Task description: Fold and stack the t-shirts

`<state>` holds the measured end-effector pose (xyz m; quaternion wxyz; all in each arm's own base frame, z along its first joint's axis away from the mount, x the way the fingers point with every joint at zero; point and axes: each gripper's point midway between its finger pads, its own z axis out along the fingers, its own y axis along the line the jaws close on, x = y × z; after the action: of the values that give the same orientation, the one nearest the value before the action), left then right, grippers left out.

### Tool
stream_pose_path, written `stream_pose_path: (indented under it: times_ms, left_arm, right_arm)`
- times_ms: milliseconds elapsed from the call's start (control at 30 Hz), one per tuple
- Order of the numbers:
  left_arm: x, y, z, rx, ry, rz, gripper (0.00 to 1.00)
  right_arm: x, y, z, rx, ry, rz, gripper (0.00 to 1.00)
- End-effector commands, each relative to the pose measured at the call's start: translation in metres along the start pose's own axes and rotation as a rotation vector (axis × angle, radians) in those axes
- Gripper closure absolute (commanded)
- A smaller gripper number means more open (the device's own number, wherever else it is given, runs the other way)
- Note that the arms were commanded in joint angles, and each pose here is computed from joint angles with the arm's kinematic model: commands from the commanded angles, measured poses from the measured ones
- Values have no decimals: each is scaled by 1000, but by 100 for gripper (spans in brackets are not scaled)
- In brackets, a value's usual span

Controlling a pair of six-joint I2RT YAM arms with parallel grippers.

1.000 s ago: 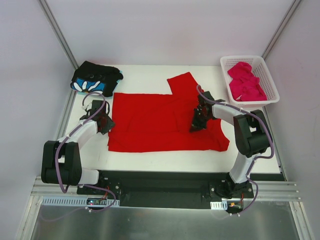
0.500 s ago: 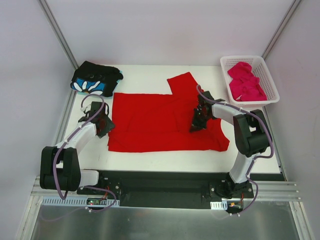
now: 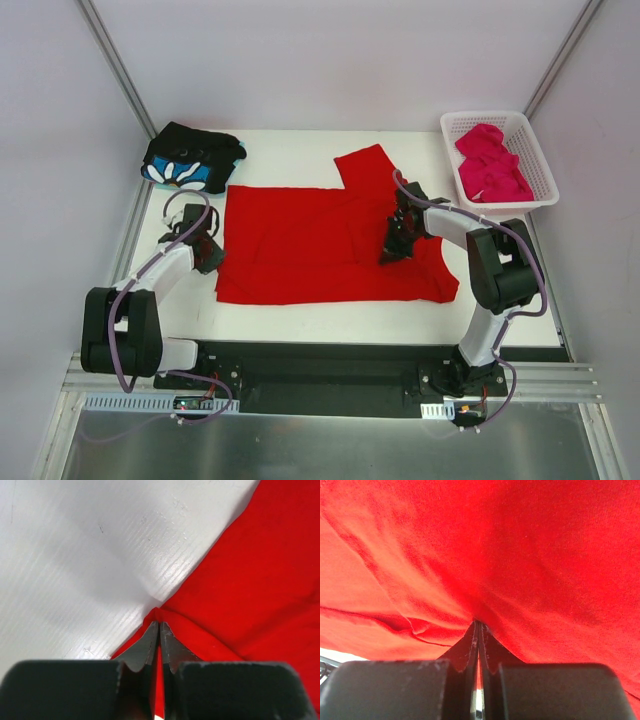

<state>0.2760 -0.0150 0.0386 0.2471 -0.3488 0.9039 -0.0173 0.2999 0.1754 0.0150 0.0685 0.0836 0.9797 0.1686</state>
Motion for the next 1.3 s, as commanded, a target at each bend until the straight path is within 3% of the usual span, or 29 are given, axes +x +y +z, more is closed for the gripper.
stream_pose_path:
  times_ms: [0,633,1267]
  left_arm:
    - [6,3,5,-21,10,6,100]
    - [-40,-25,-10,21,-111,45,100]
    - [-14,-2,-9,-12,-65,53,100]
  right_arm:
    - [8,-36,10,143,27,-11,99]
    - [7,-37,12,146,30,-8,99]
    - [6,-37,13,150,33,-5,99]
